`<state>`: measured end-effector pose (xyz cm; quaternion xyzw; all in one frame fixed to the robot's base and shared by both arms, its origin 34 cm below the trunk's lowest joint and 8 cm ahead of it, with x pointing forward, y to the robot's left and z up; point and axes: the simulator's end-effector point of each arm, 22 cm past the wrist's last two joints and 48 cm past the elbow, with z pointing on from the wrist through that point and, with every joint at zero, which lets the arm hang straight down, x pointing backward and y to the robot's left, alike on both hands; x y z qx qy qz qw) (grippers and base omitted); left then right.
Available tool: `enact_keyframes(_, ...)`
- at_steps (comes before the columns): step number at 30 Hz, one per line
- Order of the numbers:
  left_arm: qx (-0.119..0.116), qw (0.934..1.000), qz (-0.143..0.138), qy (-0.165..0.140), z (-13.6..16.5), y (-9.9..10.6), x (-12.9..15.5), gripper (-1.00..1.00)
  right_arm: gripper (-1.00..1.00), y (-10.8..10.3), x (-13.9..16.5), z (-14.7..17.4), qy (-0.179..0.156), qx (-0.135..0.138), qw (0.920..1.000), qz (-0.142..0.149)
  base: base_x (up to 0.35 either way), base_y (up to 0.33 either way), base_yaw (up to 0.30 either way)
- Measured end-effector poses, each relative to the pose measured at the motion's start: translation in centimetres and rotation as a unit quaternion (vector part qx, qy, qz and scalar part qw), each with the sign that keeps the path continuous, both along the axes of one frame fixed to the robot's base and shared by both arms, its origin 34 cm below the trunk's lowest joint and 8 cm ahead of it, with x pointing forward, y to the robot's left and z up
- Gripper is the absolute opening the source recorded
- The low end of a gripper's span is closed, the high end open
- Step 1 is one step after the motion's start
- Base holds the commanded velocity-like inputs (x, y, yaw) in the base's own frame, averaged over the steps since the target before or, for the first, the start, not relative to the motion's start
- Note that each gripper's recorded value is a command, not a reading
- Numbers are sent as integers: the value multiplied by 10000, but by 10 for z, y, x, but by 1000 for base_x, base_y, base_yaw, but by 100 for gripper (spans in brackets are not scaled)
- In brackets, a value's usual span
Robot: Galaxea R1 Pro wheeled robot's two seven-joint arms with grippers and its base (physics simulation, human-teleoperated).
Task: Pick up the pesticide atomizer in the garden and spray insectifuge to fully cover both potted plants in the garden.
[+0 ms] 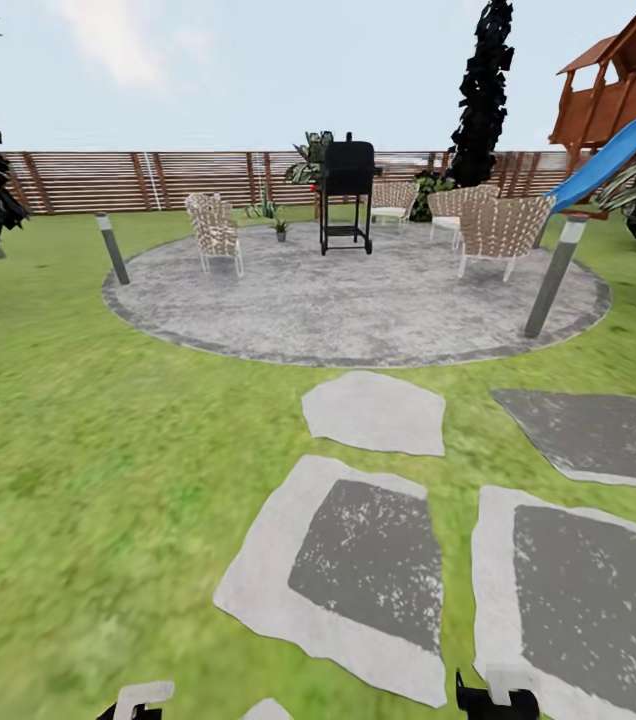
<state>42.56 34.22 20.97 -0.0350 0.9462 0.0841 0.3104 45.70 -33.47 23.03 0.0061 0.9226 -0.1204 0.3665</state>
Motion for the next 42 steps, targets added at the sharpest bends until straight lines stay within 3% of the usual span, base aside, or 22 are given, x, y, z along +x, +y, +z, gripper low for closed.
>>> enact_keyframes(42,13,10000,3,-7,0,2,0,-100,100,3,0,0,1,21,10000,8,311,-122,0)
